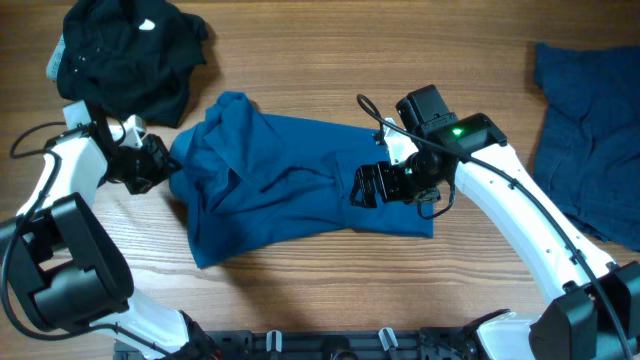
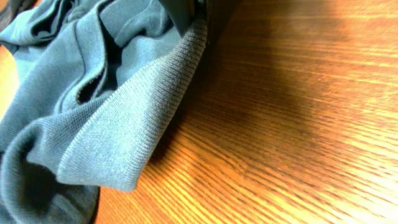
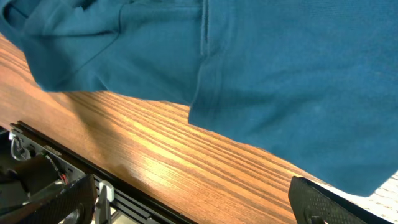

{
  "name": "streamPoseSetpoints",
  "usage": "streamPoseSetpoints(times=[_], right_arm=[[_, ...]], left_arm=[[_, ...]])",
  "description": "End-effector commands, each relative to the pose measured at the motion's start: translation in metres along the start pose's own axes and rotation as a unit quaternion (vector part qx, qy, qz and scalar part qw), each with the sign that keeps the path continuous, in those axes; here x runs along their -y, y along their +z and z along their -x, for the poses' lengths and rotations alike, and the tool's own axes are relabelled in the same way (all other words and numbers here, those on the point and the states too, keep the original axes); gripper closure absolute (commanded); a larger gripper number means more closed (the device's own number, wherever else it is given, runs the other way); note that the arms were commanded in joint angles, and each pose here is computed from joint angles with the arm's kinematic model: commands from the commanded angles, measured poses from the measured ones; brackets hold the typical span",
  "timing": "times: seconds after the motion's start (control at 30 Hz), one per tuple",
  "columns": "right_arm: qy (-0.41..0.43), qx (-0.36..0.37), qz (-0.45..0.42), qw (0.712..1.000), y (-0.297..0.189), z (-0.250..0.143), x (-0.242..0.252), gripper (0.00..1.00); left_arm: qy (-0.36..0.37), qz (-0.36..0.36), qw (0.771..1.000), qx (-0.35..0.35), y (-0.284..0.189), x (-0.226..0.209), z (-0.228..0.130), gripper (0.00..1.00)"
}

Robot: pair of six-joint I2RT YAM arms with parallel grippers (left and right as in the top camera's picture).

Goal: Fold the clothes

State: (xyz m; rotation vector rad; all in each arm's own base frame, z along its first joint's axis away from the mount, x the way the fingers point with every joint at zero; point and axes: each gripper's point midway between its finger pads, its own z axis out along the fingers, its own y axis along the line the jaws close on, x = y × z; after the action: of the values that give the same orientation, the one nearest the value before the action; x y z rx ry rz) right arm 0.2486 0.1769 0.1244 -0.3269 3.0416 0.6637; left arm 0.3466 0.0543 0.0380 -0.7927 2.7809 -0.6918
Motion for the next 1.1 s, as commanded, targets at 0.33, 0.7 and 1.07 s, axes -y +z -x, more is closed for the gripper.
streamPoseSetpoints(times=[0.33, 0.7, 1.07], right_arm=[[0.006, -0.003, -0.013, 1.0, 0.002, -0.003, 0.004, 0.0], [0.004, -0.008, -0.014, 1.0, 0.002, -0.005, 0.005, 0.0], [0.004, -0.008, -0.014, 1.0, 0.002, -0.005, 0.005, 0.0]], left_arm=[[-0.041, 0.096, 0.982, 0.16, -0.115, 0.017, 0.046, 0.96], [-0.037, 0.096, 0.982, 0.159, -0.118, 0.018, 0.043, 0.91], [0.004, 0.106, 0.985, 0.138, -0.107, 0.013, 0.044, 0.0]])
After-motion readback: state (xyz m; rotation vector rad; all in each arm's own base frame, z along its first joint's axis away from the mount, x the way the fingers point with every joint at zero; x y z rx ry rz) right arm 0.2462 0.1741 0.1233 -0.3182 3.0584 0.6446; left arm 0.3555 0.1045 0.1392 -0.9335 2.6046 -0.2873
